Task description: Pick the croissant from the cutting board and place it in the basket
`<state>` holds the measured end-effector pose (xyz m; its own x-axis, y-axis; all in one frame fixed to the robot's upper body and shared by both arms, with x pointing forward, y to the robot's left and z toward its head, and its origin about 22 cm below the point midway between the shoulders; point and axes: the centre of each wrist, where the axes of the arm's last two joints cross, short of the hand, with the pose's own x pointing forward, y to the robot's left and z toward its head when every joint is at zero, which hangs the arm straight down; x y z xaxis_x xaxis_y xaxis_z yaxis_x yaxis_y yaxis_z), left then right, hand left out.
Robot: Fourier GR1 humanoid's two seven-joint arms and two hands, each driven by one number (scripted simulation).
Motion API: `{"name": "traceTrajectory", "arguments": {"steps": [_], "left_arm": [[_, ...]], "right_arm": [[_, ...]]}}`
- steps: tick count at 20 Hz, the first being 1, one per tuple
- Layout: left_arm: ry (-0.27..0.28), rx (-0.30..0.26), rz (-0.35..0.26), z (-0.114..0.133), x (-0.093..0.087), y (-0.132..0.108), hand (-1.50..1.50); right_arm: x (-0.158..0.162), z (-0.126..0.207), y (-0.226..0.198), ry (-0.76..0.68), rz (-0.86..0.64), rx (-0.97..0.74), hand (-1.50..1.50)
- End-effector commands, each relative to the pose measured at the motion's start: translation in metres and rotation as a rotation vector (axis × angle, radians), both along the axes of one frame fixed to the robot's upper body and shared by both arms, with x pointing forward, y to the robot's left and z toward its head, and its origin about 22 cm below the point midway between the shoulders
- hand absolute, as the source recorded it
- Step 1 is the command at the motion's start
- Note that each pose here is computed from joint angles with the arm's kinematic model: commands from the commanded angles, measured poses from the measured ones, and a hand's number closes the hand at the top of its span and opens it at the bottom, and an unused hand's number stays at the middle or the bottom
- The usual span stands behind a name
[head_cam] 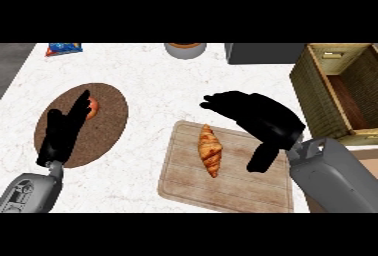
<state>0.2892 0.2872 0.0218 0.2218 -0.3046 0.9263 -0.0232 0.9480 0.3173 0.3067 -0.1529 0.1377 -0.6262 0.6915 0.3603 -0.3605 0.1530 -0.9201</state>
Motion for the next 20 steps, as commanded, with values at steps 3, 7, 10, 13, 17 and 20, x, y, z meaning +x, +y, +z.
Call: {"name": "traceTrajectory", "arguments": {"steps": [3,7,10,13,17,20], "left_arm": [[-0.002,-0.006,-0.005,-0.012,-0.007,-0.011,0.00],[-0.008,-0.002,-0.018,0.012,0.012,-0.008,0.00],[-0.018,-0.016,-0.014,0.008,0.010,-0.021,0.00],[-0.013,-0.018,-0.025,0.000,-0.008,-0.006,0.00],[-0.009,-0.003,-0.025,-0.007,-0.001,-0.013,0.00],[-0.015,-0.020,-0.022,0.007,-0.006,-0.010,0.00]], "right_arm": [[-0.012,0.054,0.005,0.138,0.030,-0.209,-1.50],[-0.040,0.037,0.017,0.193,0.001,-0.189,-1.50],[-0.051,0.055,0.002,0.181,-0.038,-0.172,-1.50],[-0.033,0.055,-0.006,0.156,-0.064,-0.130,-1.50],[-0.024,0.046,0.006,0.089,-0.100,-0.114,-1.50],[-0.053,0.033,0.019,0.076,-0.121,-0.104,-1.50]]}}
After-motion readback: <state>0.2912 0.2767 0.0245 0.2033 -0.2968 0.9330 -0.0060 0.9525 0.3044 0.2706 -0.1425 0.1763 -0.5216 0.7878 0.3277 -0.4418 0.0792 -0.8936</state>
